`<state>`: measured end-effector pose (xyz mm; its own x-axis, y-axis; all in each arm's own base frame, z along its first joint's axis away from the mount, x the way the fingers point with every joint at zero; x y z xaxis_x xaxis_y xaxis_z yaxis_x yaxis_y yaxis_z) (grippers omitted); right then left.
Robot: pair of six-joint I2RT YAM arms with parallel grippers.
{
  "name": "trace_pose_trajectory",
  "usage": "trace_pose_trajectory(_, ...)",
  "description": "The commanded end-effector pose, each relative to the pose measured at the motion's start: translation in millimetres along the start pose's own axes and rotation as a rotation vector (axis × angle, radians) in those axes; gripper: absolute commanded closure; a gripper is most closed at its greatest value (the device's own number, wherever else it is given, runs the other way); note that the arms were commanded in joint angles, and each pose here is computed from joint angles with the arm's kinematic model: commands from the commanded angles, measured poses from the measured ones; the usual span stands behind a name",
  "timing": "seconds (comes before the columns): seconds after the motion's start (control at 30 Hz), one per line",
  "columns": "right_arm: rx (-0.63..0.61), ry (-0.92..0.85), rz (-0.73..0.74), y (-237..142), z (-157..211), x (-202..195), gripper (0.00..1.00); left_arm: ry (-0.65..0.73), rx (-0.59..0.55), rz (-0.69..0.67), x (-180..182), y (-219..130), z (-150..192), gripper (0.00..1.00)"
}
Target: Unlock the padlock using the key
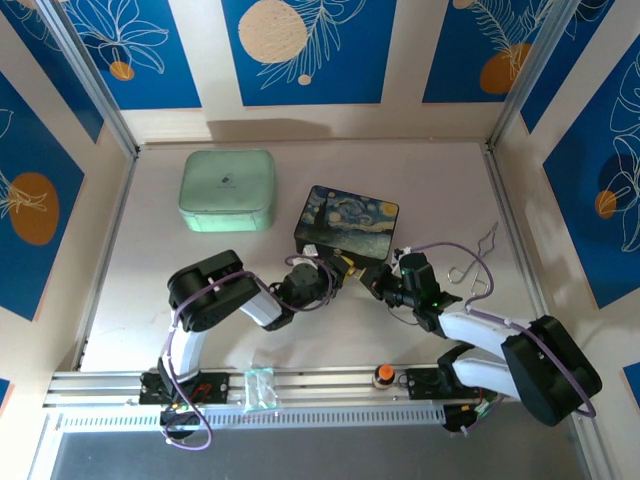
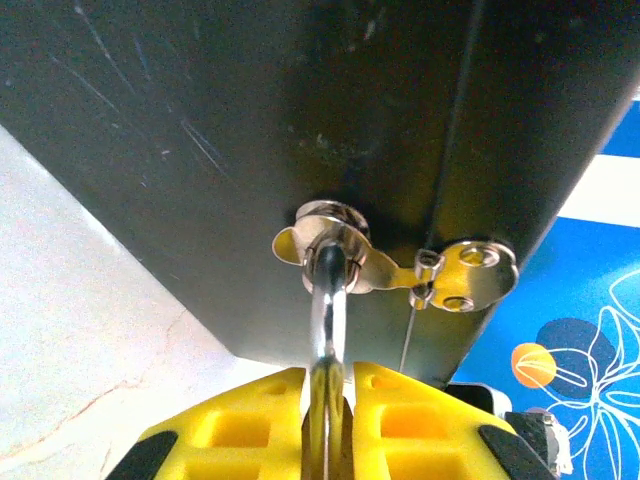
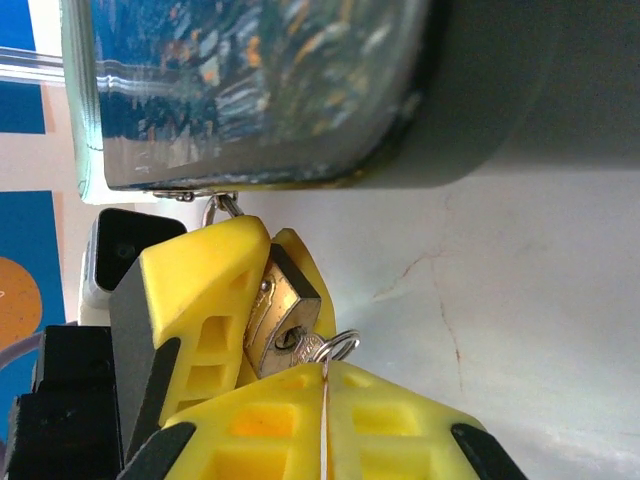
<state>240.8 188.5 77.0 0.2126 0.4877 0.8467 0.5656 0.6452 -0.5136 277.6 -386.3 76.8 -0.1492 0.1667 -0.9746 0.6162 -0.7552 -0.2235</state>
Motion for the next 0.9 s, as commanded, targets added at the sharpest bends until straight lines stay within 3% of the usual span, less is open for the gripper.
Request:
trace_pose_trajectory(0.0, -0.07, -0.095, -0.053, -6.7, -12.2, 33.4, 0.91, -0.005, 0.108, 0.145, -38.8, -5.8, 28.1, 1.0)
trace_pose_trajectory(0.2, -0.093, -0.329, 0.158, -23.9, -11.0, 15.1, 0.77, -0.007, 0.093, 0.082, -15.5, -5.8, 24.0, 1.0)
trace_pose_trajectory(0.37, 0.024, -0.555, 0.228, -18.6, -7.1, 13.4, 0.81, -0.012, 0.092, 0.049, -5.7, -6.4, 23.2, 1.0)
trace_pose_trajectory(0.5, 0.023, -0.703, 0.218, -21.4, 1.5, 23.8, 0.8, 0.009, 0.084, 0.02, -4.4, -10.7, 20.2, 1.0)
trace_pose_trajectory(0.87, 0.078, -0.756, 0.201, -11.0, 17.1, 17.0, 0.84, -0.032, 0.091, 0.059, -12.7, -13.2, 19.4, 1.0)
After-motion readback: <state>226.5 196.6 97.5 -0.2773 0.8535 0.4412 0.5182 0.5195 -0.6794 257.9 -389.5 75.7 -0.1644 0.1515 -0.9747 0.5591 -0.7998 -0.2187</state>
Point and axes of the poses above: each hand's point on the last joint's axis, 136 mm out from that joint toward the fingers, its own y axis out along the fingers, its own x axis along the line the jaws close on, z = x × y, the point moved 1 cm from there along -y, back along the fingers, and after that the axes turned 3 degrees about y, right-handed, at the moved point
